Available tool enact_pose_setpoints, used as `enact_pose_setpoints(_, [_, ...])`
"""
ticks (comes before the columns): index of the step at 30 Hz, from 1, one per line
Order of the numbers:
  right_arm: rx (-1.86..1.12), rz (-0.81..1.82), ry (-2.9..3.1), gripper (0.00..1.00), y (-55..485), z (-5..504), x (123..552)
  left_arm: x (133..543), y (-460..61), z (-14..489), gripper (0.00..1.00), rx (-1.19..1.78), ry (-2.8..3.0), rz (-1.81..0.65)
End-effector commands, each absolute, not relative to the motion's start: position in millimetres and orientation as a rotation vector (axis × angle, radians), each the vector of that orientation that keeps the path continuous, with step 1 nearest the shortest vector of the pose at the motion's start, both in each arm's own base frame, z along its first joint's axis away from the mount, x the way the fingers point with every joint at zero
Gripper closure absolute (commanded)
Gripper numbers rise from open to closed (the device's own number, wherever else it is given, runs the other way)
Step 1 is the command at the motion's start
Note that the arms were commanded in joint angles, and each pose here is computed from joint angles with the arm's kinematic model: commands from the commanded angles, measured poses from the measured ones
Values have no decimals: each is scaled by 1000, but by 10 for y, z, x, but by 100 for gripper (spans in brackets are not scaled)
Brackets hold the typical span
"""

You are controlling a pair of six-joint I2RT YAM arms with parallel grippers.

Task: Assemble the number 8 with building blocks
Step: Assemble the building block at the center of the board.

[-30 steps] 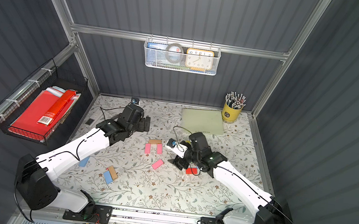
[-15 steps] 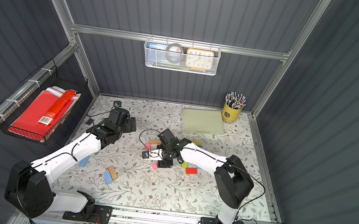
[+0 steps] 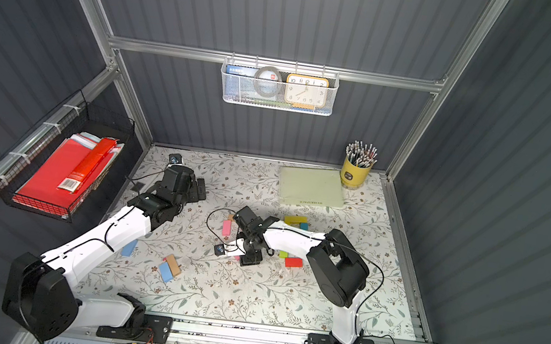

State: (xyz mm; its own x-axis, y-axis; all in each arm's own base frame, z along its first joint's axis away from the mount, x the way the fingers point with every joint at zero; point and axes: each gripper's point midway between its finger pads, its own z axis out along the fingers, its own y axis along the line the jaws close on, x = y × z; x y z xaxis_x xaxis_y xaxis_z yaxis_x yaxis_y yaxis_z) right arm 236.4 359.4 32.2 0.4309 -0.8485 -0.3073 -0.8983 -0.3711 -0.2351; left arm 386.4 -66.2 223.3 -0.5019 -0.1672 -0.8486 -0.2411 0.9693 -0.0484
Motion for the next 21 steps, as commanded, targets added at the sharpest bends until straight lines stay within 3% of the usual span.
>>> enact_pose_setpoints(1, [-2327, 186, 1455, 34, 3655, 344, 2384, 3834, -610, 2271, 1, -313, 2087, 85])
enact_pose_setpoints(12, [-2358, 206, 1489, 40, 3641, 212, 2384, 3843, -601, 2233, 1, -310, 2096, 92])
enact_pose_setpoints(21, [-2358, 246, 1536, 58, 3655, 111, 2397, 3845, -580, 2229, 1, -312, 2095, 105])
